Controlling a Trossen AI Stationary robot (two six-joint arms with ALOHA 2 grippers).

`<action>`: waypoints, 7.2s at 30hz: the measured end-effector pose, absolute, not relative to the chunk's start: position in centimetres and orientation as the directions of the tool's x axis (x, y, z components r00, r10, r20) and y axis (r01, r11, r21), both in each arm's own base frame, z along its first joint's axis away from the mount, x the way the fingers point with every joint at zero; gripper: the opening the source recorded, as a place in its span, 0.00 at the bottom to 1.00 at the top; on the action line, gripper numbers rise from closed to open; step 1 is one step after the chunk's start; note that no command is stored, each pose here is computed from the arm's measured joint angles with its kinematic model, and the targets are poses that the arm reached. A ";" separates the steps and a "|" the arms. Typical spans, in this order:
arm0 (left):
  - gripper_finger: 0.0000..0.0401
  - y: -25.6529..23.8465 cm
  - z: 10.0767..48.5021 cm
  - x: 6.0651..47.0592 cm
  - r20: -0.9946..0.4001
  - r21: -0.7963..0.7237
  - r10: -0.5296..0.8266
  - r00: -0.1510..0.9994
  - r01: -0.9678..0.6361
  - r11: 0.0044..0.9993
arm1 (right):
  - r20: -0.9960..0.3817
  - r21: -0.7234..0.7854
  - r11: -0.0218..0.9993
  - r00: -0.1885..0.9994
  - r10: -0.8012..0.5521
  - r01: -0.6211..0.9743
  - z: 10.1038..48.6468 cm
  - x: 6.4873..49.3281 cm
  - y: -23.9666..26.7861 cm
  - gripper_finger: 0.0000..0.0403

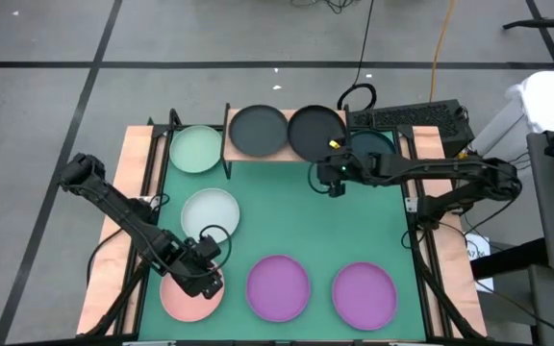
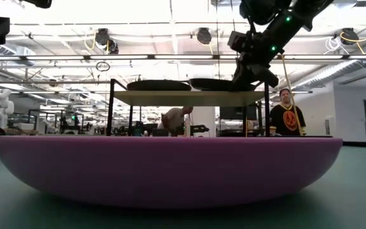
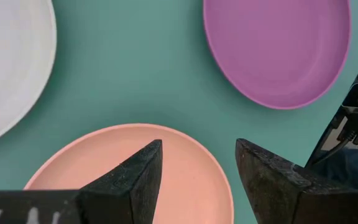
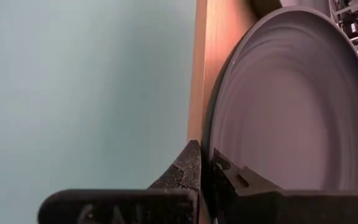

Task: Place and stack plates onto a shelf
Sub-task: Put the black plate on the shelf, then stack the light orange plate on top of the dark blue plate on the shelf

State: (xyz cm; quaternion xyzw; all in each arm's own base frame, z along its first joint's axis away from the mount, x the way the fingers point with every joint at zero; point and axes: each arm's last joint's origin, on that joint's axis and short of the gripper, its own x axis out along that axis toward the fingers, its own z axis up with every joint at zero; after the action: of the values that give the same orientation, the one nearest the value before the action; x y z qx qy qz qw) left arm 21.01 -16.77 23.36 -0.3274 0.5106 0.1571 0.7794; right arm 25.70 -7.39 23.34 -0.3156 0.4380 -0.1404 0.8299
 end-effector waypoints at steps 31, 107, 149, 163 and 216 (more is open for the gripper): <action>0.52 -16.9 23.4 20.9 -0.899 -0.352 -0.092 0.428 -0.580 0.734 | -0.630 -0.592 0.806 0.612 -0.477 0.018 23.4 25.7 -9.0 0.00; 0.52 -15.2 24.2 19.7 -0.931 -0.248 -0.049 0.362 -0.526 0.814 | -0.511 0.631 0.623 0.852 -0.114 0.462 30.4 18.3 1.4 0.36; 0.75 -22.2 17.4 22.6 -0.913 -0.395 -0.211 0.350 -0.887 0.239 | -0.523 0.518 0.827 0.846 0.105 0.218 30.6 16.7 4.3 0.36; 0.48 -22.1 15.7 22.7 -0.947 -0.317 -0.148 0.286 -0.909 0.270 | -0.532 0.486 0.850 0.840 0.103 0.203 30.5 16.7 4.2 0.36; 0.02 -15.3 28.3 20.9 -0.795 -0.560 -0.187 0.577 -0.581 0.590 | -0.600 0.447 0.848 0.799 0.048 0.286 28.0 16.6 4.1 0.36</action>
State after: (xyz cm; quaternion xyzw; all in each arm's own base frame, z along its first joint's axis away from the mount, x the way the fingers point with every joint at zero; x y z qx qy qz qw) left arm 20.95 -15.29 28.33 -0.4344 0.4419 0.1274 0.7745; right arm 16.58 4.08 27.98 0.2682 0.3106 -0.0654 0.9096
